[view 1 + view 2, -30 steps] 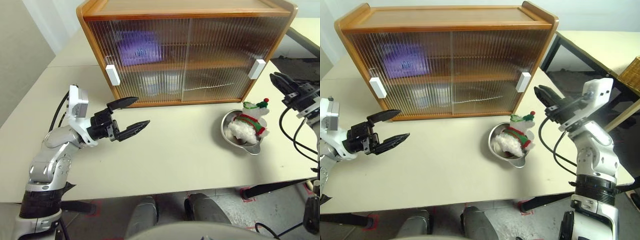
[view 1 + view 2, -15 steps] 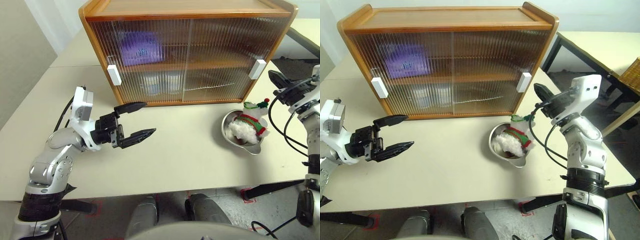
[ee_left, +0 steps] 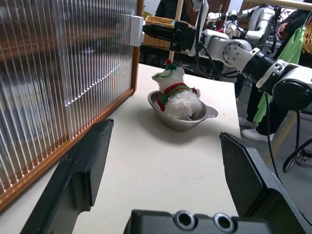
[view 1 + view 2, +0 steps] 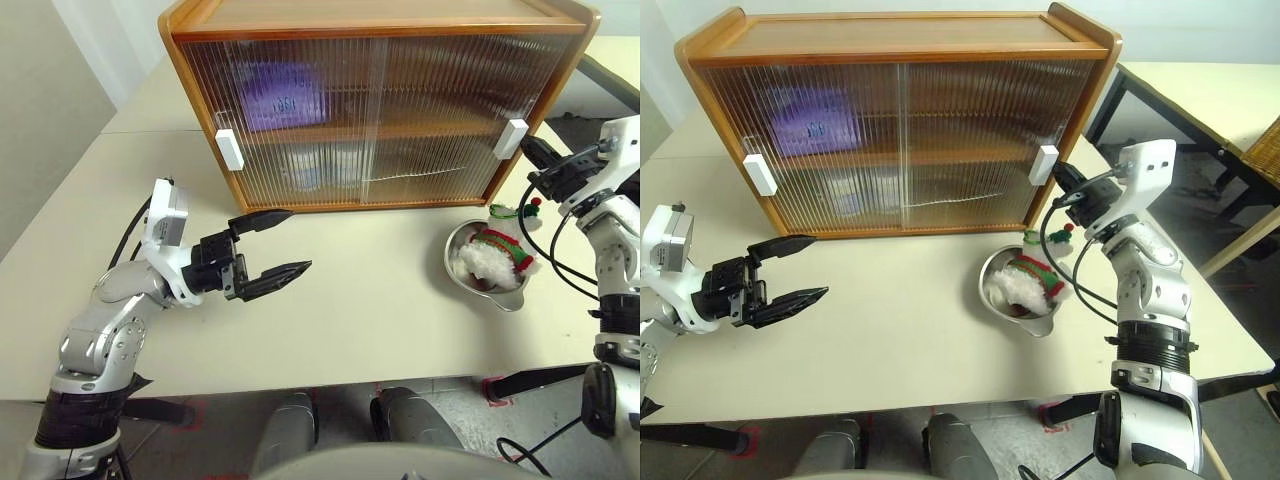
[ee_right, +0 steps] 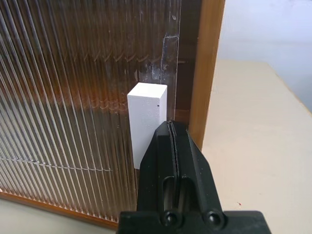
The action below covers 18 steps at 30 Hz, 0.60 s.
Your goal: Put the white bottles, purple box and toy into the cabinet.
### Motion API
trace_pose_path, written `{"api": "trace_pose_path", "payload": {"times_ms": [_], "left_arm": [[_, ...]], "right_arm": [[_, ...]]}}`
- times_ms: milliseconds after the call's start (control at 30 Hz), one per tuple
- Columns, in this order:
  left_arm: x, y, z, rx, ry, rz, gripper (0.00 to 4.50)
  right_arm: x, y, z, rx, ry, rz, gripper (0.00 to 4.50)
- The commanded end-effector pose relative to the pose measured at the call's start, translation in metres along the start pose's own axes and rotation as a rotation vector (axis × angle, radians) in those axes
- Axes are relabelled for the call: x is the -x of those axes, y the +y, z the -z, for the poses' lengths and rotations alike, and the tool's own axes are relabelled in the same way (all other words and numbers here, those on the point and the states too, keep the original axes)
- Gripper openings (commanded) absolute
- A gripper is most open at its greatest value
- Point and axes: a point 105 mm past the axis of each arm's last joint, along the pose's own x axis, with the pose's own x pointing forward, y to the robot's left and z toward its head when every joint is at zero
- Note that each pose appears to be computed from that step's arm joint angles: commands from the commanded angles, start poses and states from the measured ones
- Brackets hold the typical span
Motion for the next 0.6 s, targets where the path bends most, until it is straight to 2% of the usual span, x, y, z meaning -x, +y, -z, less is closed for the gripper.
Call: {"api": "trace_pose_path", "payload": {"times_ms": [33,600], "left_arm": [[0.001,-0.002,0.001,-0.012,0.012,0.003,4.50],[0.002,-0.002,0.005,-0.005,0.020,0.000,4.50]], "right_arm": [[-0.006,0.011,0.000,-0.007,0.001,-0.046,0.05],[-0.025,0.057,-0.005,-0.065,-0.020,-0.192,0.05]]}}
